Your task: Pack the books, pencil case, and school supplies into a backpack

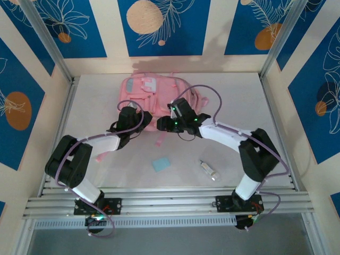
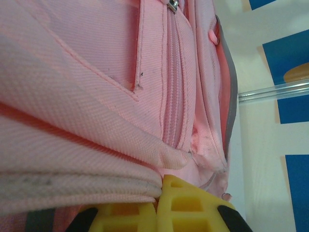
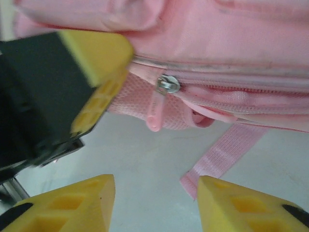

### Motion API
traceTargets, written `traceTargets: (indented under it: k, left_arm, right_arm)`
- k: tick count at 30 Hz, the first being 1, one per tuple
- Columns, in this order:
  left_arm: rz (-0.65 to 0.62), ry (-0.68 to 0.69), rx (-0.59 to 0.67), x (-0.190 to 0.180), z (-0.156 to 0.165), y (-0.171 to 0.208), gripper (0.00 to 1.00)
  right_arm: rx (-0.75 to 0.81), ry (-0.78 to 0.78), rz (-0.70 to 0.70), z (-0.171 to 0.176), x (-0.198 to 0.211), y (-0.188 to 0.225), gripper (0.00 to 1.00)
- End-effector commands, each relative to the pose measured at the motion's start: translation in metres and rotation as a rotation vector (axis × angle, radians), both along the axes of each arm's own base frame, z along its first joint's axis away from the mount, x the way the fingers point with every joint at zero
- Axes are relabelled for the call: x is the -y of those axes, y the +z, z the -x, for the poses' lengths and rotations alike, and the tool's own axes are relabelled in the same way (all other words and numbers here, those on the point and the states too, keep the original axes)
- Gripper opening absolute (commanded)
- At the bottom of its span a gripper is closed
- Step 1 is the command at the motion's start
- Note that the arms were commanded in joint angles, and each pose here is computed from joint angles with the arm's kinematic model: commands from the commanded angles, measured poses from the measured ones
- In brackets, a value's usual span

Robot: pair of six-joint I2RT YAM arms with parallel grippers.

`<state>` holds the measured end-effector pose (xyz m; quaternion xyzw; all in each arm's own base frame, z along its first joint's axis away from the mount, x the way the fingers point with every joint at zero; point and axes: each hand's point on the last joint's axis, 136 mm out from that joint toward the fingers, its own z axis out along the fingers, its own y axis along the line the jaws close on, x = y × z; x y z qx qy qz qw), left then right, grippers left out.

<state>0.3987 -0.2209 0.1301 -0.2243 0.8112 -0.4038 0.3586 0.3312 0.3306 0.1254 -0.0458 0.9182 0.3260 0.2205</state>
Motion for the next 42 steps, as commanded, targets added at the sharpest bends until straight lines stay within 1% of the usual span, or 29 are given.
traceTargets:
  k: [1,6,12,15,17,20,23,25,27,33,37,41,42]
  left_arm:
    - [0.055,-0.006,0.132,0.007,0.000,0.041,0.00]
    - [0.059,-0.008,0.136,0.007,0.002,0.043,0.00]
    - [0.062,-0.005,0.129,0.007,0.005,0.040,0.00]
    - [0.068,-0.003,0.127,0.007,0.005,0.039,0.00]
    - [0.069,-0.004,0.125,0.008,0.006,0.038,0.00]
    - [0.067,-0.004,0.122,0.007,0.007,0.037,0.00]
    - [0.065,-0.001,0.119,0.007,0.007,0.035,0.00]
    - [0.067,-0.003,0.121,0.007,0.006,0.035,0.00]
    - [0.067,-0.004,0.121,0.007,0.006,0.035,0.00]
    - [0.072,-0.003,0.124,0.007,0.007,0.038,0.00]
    - [0.076,-0.008,0.128,0.008,0.008,0.041,0.00]
    - [0.079,-0.009,0.132,0.008,0.009,0.043,0.00]
    - [0.080,-0.009,0.133,0.008,0.009,0.044,0.00]
  right_arm:
    - [0.012,-0.013,-0.073,-0.015,-0.020,0.006,0.45]
    - [-0.018,-0.041,-0.111,-0.026,-0.034,-0.010,0.42]
    - [-0.010,-0.041,-0.198,-0.030,-0.048,-0.001,0.41]
    - [-0.011,-0.062,-0.202,-0.034,-0.047,0.000,0.40]
    - [-0.030,-0.076,-0.210,-0.036,-0.043,-0.002,0.38]
    - [-0.034,-0.109,-0.251,-0.034,-0.034,0.001,0.38]
    - [-0.023,-0.129,-0.296,-0.031,-0.027,0.008,0.39]
    - [-0.016,-0.130,-0.331,-0.028,-0.027,0.014,0.44]
    - [-0.021,-0.128,-0.355,-0.027,-0.029,0.015,0.46]
    - [-0.056,-0.138,-0.382,-0.032,-0.038,0.002,0.48]
    - [-0.073,-0.160,-0.355,-0.041,-0.041,-0.015,0.45]
    - [-0.074,-0.176,-0.344,-0.050,-0.044,-0.025,0.36]
    - [-0.071,-0.177,-0.342,-0.051,-0.044,-0.026,0.31]
